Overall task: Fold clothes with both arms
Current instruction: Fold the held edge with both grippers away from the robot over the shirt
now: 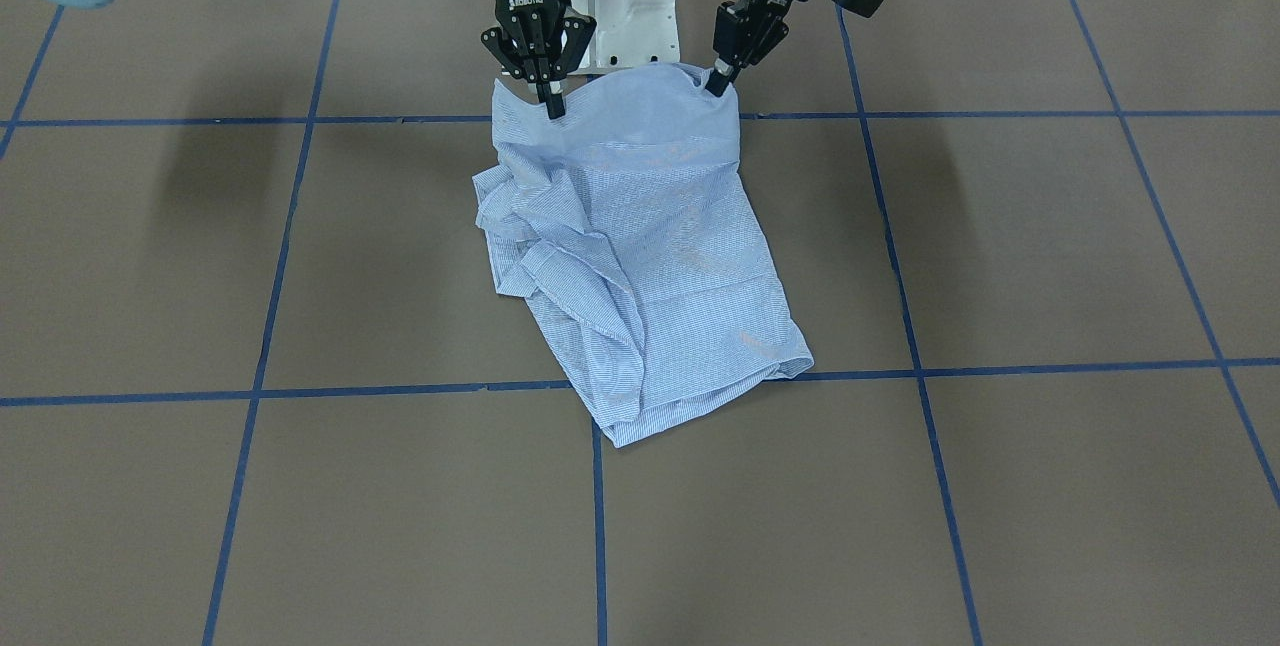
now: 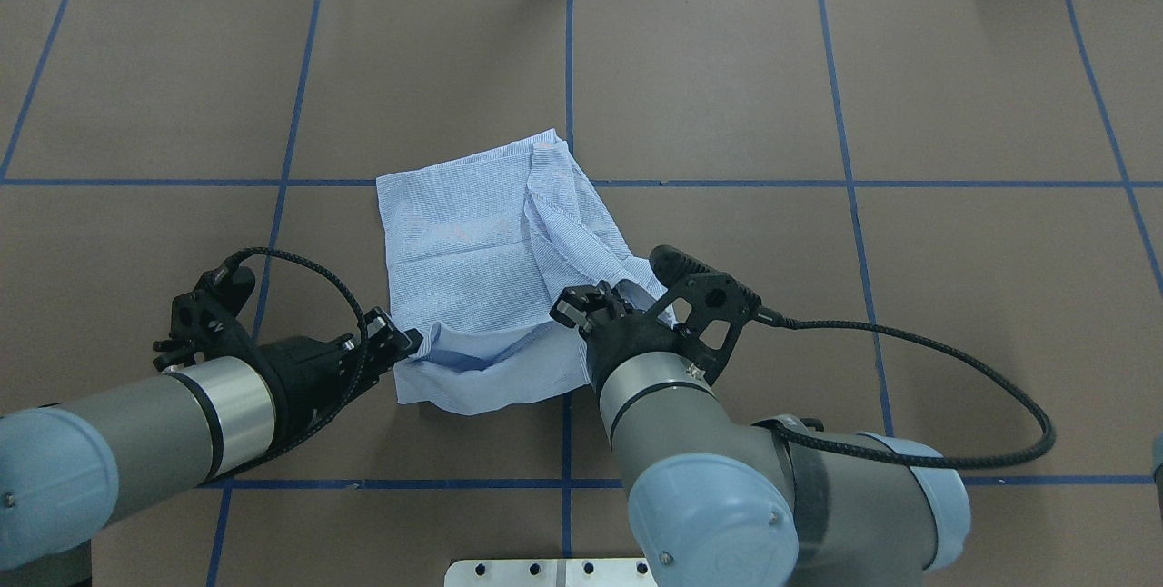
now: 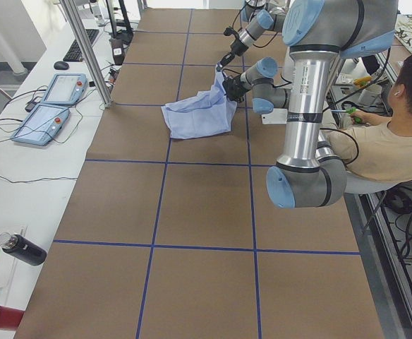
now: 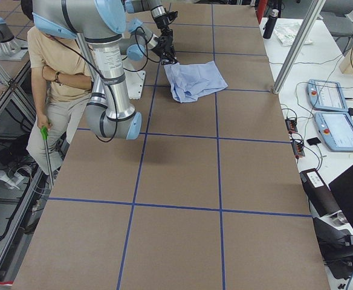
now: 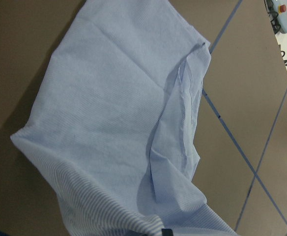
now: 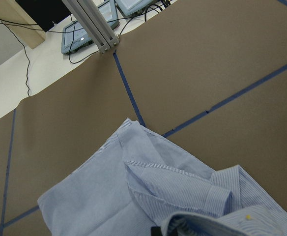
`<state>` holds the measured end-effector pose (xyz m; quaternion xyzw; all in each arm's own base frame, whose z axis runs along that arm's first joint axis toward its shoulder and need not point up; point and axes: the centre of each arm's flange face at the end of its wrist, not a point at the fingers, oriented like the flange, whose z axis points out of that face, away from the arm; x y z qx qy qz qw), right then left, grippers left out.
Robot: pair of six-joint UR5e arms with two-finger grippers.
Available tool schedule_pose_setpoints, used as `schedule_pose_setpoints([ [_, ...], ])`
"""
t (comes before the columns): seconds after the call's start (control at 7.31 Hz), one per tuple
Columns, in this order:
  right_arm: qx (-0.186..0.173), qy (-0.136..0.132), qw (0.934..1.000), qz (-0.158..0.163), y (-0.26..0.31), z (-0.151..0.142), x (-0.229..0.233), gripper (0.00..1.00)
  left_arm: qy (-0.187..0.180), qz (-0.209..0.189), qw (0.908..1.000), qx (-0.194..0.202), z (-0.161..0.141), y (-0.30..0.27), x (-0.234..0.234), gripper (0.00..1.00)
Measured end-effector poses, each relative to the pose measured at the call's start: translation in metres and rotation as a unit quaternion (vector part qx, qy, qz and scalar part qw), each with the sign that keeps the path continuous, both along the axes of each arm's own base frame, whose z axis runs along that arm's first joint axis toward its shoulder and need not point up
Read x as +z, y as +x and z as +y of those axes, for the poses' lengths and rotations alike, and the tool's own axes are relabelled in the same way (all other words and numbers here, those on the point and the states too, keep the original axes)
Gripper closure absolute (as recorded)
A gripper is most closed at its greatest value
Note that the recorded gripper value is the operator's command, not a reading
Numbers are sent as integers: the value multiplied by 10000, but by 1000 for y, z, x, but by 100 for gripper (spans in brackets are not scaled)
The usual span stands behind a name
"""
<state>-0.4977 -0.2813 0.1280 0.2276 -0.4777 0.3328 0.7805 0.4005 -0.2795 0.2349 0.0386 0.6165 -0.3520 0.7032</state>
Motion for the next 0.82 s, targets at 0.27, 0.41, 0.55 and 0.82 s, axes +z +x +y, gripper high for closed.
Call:
schedule_pose_setpoints([
  [0.27,157,-3,9995,287,-19,-55,-16,100,215,-373,9987,-286,-56,3,-6,100],
  [0.41,220,-49,9986,470,-34,-81,-19,100,259,-590,9973,-341,-81,7,-6,100],
  [0.55,268,-108,9978,601,-52,-104,-22,100,312,-837,9952,-398,-105,14,0,100],
  [0.82,281,-110,9972,685,-91,-158,-12,100,420,-1390,9881,-502,-152,30,25,100],
])
